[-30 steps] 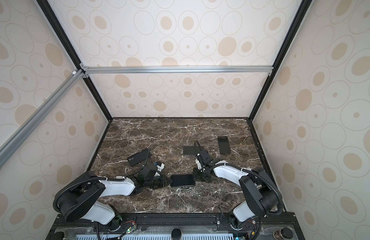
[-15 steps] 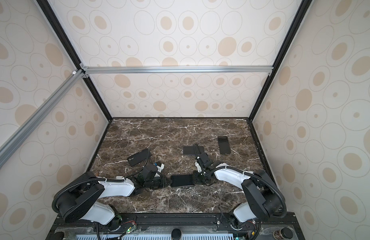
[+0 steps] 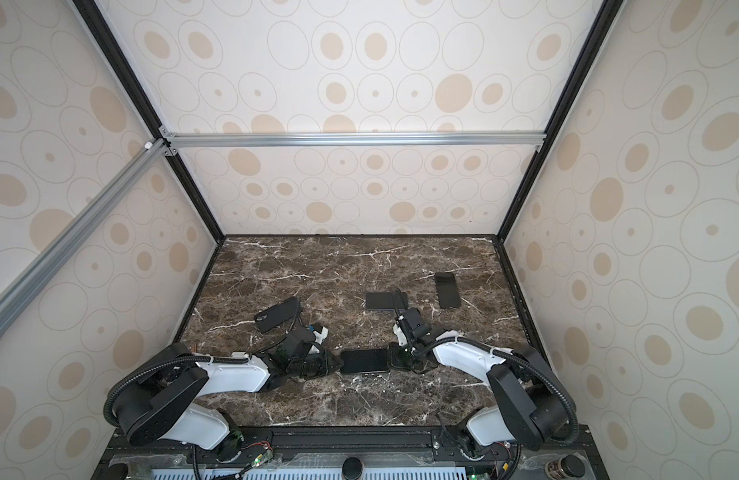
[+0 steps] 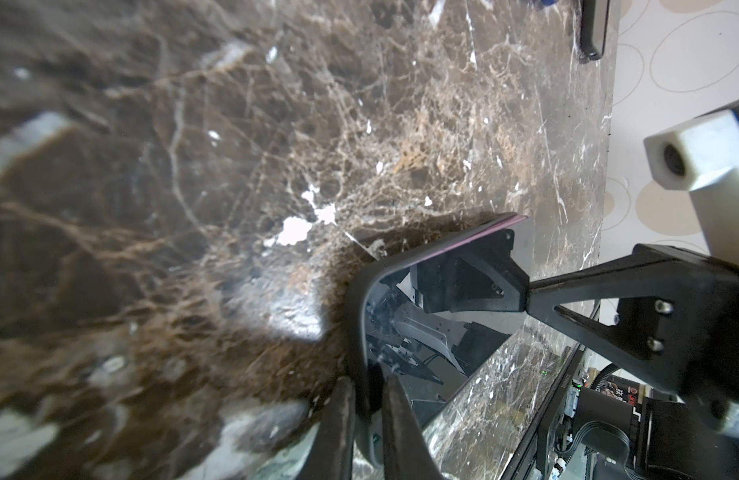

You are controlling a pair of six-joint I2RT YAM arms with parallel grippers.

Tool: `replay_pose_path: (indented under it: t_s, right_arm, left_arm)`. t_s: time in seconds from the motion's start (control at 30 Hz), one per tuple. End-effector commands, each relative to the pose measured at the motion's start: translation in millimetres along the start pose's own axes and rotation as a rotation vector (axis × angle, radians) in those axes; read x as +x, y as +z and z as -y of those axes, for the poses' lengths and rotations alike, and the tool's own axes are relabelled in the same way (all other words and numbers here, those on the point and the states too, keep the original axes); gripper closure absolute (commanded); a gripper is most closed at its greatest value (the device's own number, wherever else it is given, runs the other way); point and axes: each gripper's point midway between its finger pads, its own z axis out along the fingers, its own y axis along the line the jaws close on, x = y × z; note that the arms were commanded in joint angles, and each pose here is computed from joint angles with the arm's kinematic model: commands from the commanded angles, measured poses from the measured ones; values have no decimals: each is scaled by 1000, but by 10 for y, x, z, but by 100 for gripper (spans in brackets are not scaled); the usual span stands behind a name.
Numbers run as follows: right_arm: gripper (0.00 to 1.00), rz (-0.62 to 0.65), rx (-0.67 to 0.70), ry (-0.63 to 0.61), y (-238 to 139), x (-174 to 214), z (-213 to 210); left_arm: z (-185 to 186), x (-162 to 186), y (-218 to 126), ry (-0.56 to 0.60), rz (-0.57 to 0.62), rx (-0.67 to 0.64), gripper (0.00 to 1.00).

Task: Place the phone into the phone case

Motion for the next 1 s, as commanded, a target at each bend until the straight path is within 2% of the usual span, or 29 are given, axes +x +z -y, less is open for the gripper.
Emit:
replay_pose_path:
  t_s: [0.0,0.33,0.77,0.97]
  right_arm:
    - [96,-293,26,53,538,758,330]
    - [98,-326,108,14,758,875,450]
    - [98,-257,262,-26,840,819,665]
    - [98,-206,396,-67,743,717,797]
  left_arm:
    - [-794,818,-21,-102,-268,-270,85]
    - [-855,936,-27,-98,-304,-281,86]
    - [-833,1069,-59,-85,-321,-265,87]
    - [-799,1108,-74,-84,-330,-259,88]
